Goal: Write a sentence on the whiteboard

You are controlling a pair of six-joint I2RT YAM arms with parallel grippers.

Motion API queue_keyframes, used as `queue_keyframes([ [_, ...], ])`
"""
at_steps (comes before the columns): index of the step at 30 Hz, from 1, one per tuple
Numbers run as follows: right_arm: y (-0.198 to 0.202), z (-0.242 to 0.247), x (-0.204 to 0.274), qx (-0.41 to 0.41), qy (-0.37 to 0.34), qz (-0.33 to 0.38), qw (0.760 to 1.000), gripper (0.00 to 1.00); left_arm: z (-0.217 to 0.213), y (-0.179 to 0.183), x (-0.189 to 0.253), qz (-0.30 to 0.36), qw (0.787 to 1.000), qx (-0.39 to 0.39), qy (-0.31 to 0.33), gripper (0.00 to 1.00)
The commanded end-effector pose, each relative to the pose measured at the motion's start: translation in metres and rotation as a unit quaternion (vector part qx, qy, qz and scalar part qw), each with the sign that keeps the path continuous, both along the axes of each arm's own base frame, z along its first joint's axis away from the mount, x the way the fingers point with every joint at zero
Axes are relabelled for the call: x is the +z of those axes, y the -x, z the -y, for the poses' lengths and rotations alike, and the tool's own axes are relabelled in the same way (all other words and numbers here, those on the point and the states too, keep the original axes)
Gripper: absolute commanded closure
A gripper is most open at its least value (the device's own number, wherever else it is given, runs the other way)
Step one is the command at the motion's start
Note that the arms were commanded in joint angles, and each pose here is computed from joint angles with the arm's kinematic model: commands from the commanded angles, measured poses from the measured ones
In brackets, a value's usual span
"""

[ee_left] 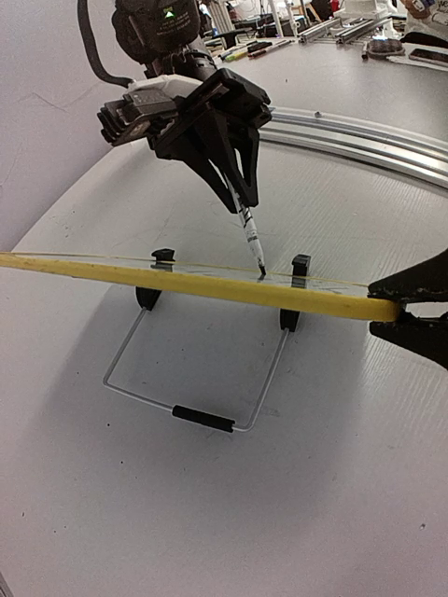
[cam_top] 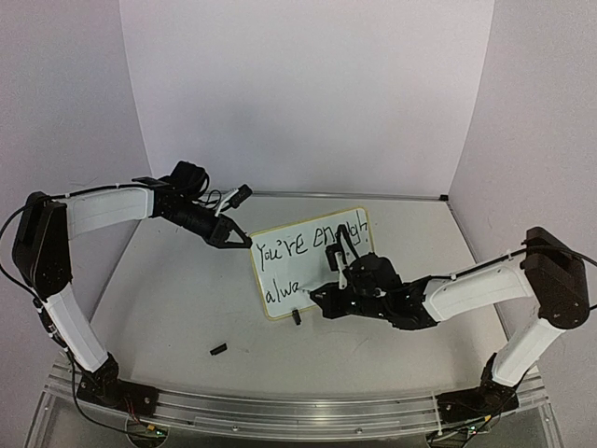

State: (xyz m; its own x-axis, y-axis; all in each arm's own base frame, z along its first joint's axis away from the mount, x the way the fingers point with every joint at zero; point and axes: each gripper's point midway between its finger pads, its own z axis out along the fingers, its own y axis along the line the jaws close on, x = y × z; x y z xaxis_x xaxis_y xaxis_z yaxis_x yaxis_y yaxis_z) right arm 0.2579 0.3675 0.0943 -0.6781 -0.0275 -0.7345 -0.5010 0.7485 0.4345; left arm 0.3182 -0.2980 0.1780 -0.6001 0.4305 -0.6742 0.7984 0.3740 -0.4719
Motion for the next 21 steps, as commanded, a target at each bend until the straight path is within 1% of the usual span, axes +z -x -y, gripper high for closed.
queue_keyframes([
  [1, -0.004, 0.01, -0.002, -0.021, 0.005, 0.003, 1.0, 1.0, -0.002, 0.0, -0.004, 0.028, 0.999, -0.009, -0.029, 1.0],
  [9, -0.007, 0.012, 0.015, -0.026, -0.005, 0.022, 0.999, 1.0, -0.002, 0.0, -0.003, 0.028, 0.999, -0.008, -0.029, 1.0],
  [16, -0.008, 0.009, 0.039, -0.022, -0.029, 0.042, 0.998, 1.0, -0.002, 0.001, -0.002, 0.029, 0.999, -0.008, -0.028, 1.0],
  [21, -0.012, 0.004, 0.039, -0.021, -0.025, 0.046, 0.998, 1.0, -0.002, 0.001, -0.003, 0.03, 0.999, -0.008, -0.029, 1.0],
])
